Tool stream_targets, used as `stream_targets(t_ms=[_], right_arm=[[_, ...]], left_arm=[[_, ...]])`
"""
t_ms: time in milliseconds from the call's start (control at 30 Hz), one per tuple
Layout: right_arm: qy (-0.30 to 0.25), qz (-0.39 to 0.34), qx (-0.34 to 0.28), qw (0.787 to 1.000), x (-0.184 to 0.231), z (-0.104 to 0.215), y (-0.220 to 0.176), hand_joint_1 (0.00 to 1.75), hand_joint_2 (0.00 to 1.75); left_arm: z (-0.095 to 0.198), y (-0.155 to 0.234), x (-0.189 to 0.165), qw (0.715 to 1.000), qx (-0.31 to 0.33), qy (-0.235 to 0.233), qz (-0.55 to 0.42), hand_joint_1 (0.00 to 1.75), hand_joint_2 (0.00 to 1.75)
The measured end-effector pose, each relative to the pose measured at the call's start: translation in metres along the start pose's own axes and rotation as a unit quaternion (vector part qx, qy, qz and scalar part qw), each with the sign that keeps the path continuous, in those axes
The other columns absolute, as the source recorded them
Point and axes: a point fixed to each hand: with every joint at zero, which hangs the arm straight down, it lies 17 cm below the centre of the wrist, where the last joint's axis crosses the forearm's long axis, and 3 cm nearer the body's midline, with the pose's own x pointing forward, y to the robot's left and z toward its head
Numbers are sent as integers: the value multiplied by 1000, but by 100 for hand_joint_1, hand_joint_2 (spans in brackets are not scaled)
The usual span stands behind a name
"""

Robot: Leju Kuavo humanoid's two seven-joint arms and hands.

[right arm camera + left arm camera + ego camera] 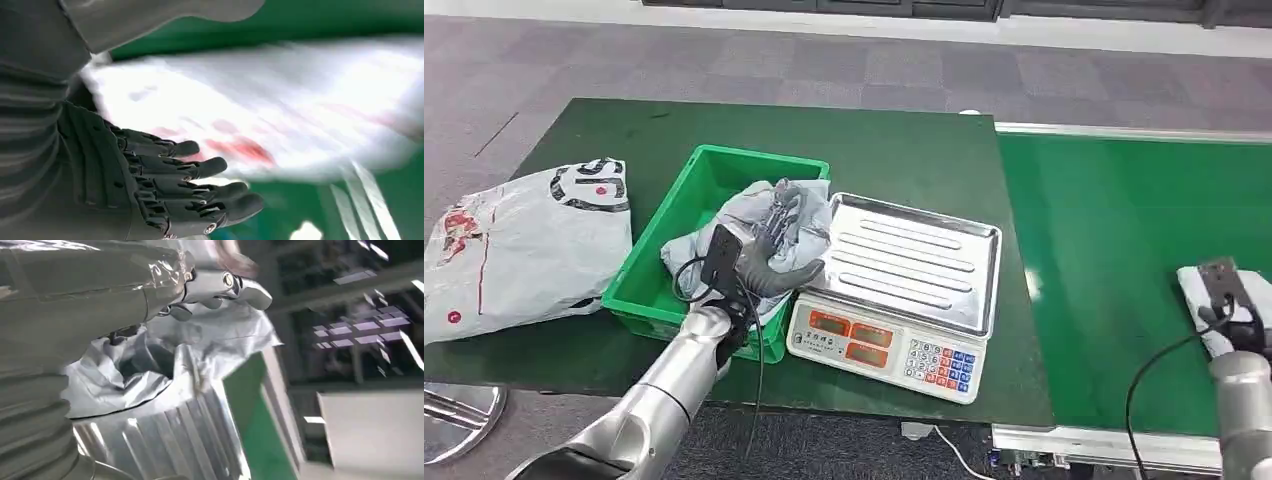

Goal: Moved the parcel from conveyor to table for the left to box.

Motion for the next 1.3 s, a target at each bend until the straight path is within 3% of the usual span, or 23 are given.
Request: stream_targets(t_ms=[200, 533, 567, 600, 633, 1300], right_arm=[[105, 112, 96, 983, -76, 9, 40, 0, 175], [151, 187, 141, 960, -98, 20, 51, 0, 175], [151, 188, 141, 960, -96, 20, 52, 19, 175], [151, 188, 142, 960, -94, 20, 52, 19, 175], [149, 190, 142, 960, -92, 20, 53, 175, 175], [43, 195, 171, 965, -5, 37, 92, 175, 175]], left_arm=[[2, 21, -6, 999, 35, 7, 7, 0, 175], [5, 45, -18, 996, 80, 34, 6, 0, 175], [6, 46, -18, 996, 83, 34, 7, 0, 175], [6, 47, -19, 996, 85, 35, 9, 0, 175], [7, 48, -19, 996, 87, 35, 10, 0, 175], [15, 64, -23, 994, 105, 41, 4, 0, 175]])
